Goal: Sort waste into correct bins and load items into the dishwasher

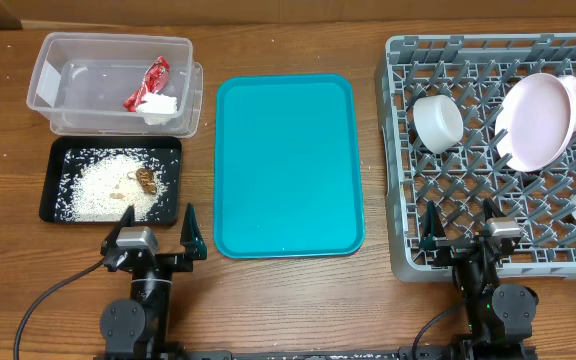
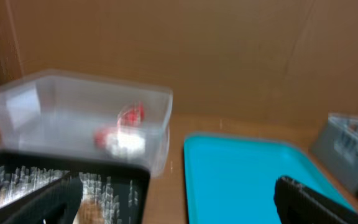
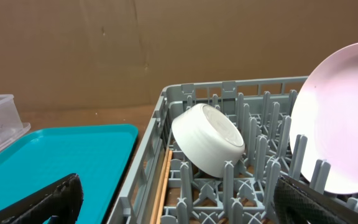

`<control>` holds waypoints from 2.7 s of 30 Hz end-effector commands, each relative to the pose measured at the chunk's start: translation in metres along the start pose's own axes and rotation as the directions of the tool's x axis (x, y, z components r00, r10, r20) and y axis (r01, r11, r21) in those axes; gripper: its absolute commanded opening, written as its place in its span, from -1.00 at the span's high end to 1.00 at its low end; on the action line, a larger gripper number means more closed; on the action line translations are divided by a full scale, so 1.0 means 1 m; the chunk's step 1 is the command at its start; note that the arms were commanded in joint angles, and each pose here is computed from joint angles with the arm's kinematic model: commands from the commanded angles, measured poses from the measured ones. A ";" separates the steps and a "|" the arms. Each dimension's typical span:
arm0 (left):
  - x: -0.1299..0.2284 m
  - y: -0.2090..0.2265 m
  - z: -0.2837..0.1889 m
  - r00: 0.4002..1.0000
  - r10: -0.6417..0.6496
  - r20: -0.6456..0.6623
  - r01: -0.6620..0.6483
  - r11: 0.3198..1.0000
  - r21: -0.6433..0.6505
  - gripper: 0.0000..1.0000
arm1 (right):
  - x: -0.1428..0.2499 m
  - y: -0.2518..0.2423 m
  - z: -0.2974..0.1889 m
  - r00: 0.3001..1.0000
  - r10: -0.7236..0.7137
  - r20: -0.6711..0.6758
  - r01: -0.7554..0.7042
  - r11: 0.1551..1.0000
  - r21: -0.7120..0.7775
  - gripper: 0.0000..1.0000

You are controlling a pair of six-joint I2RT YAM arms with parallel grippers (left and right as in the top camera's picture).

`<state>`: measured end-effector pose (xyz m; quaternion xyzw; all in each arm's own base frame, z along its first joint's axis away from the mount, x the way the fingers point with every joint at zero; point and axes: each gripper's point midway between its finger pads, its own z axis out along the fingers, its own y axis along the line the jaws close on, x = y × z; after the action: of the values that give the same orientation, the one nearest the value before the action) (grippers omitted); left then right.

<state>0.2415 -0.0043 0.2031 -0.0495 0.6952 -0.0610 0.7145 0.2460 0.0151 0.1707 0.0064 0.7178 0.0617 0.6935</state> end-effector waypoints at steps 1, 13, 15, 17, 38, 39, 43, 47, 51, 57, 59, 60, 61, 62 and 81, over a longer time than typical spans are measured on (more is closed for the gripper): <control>0.010 0.002 0.004 0.996 0.077 0.046 -0.077 0.997 -0.001 -0.99 | 0.000 -0.002 0.000 1.000 -0.004 0.011 0.004 1.000 0.009 -1.00; 0.046 0.008 0.003 0.991 0.090 -0.102 -0.092 0.996 -0.013 -0.99 | 0.000 -0.002 0.000 1.000 -0.004 0.011 0.004 1.000 0.009 -1.00; 0.046 0.008 0.003 0.991 0.090 -0.102 -0.092 0.996 -0.013 -0.99 | 0.000 -0.002 0.000 1.000 -0.004 0.011 0.004 1.000 0.009 -1.00; 0.046 0.008 0.003 0.991 0.090 -0.102 -0.092 0.996 -0.013 -1.00 | 0.000 -0.002 0.000 1.000 -0.004 0.011 0.004 1.000 0.009 -0.99; 0.046 0.008 0.003 0.991 0.090 -0.102 -0.092 0.996 -0.013 -1.00 | 0.000 -0.002 0.000 1.000 -0.004 0.011 0.004 1.000 0.009 -1.00; 0.046 0.008 0.003 0.991 0.090 -0.102 -0.092 0.996 -0.013 -0.99 | 0.000 -0.002 0.000 1.000 -0.004 0.011 0.004 1.000 0.009 -1.00; 0.046 0.008 0.003 0.991 0.090 -0.102 -0.092 0.996 -0.013 -0.99 | 0.000 -0.002 0.000 1.000 -0.004 0.011 0.004 1.000 0.009 -1.00; 0.046 0.008 0.003 0.991 0.090 -0.102 -0.092 0.996 -0.013 -1.00 | 0.000 -0.002 0.000 1.000 -0.004 0.011 0.004 1.000 0.009 -1.00; 0.046 0.008 0.003 0.991 0.090 -0.102 -0.092 0.996 -0.013 -1.00 | 0.000 -0.002 0.000 1.000 -0.004 0.011 0.004 1.000 0.009 -1.00; 0.046 0.008 0.003 0.991 0.090 -0.102 -0.092 0.996 -0.013 -0.99 | 0.000 -0.002 0.000 1.000 -0.004 0.011 0.004 1.000 0.009 -1.00; 0.046 0.008 0.003 0.991 0.090 -0.102 -0.092 0.996 -0.013 -0.99 | 0.000 -0.002 0.000 1.000 -0.004 0.011 0.004 1.000 0.009 -1.00; 0.046 0.008 0.003 0.991 0.090 -0.102 -0.092 0.996 -0.013 -1.00 | 0.000 -0.002 0.000 1.000 -0.004 0.011 0.004 1.000 0.009 -1.00; 0.046 0.008 0.003 0.991 0.090 -0.102 -0.092 0.996 -0.013 -1.00 | 0.000 -0.002 0.000 1.000 -0.004 0.011 0.004 1.000 0.009 -1.00; 0.046 0.008 0.003 0.991 0.090 -0.102 -0.092 0.996 -0.013 -1.00 | 0.000 -0.002 0.000 1.000 -0.004 0.011 0.004 1.000 0.009 -1.00; 0.046 0.008 0.003 0.991 0.090 -0.102 -0.092 0.996 -0.013 -0.99 | 0.000 -0.002 0.000 1.000 -0.004 0.011 0.004 1.000 0.009 -1.00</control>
<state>0.2463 -0.0038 0.1558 -0.0299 0.7348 -0.0347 0.6767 0.2461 0.0141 0.1707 0.0080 0.7178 0.0604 0.6936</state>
